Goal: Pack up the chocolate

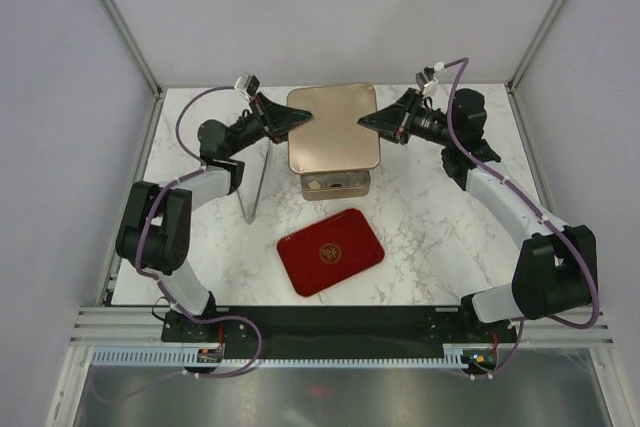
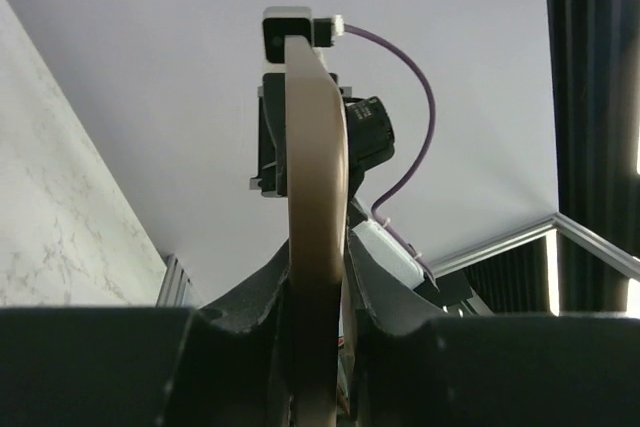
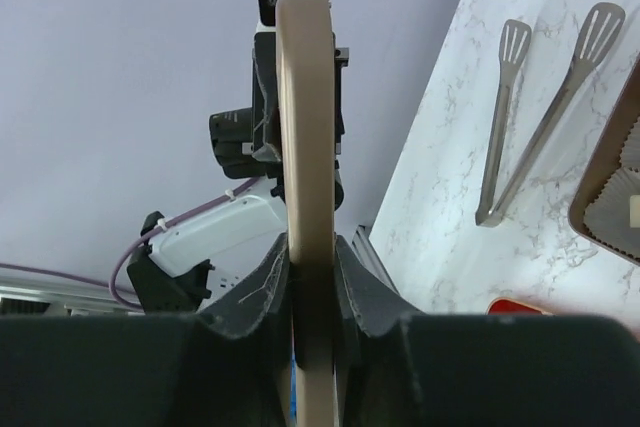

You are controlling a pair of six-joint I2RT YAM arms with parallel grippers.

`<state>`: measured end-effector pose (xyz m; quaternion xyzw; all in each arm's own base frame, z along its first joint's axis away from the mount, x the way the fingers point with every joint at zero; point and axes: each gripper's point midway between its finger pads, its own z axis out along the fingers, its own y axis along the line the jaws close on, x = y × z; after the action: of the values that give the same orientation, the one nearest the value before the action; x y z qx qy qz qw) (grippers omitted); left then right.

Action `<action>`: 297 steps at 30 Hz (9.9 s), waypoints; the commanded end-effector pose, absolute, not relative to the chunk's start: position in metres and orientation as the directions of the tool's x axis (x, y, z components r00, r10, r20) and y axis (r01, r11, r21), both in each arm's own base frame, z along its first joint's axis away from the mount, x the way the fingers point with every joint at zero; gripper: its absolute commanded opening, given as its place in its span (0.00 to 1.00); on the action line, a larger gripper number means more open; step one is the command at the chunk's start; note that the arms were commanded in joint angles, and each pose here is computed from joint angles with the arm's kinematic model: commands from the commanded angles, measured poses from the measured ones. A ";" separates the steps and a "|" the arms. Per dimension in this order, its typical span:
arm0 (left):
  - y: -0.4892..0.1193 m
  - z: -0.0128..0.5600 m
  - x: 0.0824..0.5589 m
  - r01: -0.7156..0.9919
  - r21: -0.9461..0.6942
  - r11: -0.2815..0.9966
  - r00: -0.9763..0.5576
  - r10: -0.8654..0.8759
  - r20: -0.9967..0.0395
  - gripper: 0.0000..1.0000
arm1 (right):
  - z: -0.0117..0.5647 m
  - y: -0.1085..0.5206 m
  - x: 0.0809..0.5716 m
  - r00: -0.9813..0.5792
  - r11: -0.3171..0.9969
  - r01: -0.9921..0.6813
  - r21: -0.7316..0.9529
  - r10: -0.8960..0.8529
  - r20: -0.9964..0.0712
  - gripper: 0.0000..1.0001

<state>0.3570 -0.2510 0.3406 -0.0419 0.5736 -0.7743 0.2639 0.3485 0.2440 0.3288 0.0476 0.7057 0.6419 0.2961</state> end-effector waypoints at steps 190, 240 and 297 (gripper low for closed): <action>-0.168 0.209 0.394 0.207 -0.566 0.798 -0.753 -0.239 -0.613 0.25 | 0.154 0.170 0.464 -0.734 0.854 -0.071 0.515 0.305 -0.607 0.83; -0.235 0.100 0.443 0.099 -0.582 0.807 -0.863 -0.222 -0.454 0.02 | 0.069 0.213 0.422 -0.835 0.811 -0.135 0.569 0.216 -0.506 0.43; -0.230 0.129 0.390 0.128 -0.654 0.746 -0.857 -0.248 -0.451 0.54 | 0.039 0.184 0.374 -0.841 0.854 -0.117 0.508 0.187 -0.508 0.48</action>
<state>0.3945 -0.2168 0.1136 -0.0405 0.9118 -0.3136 0.2621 0.4104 0.1948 0.0753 0.0182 0.8865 0.2998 0.3521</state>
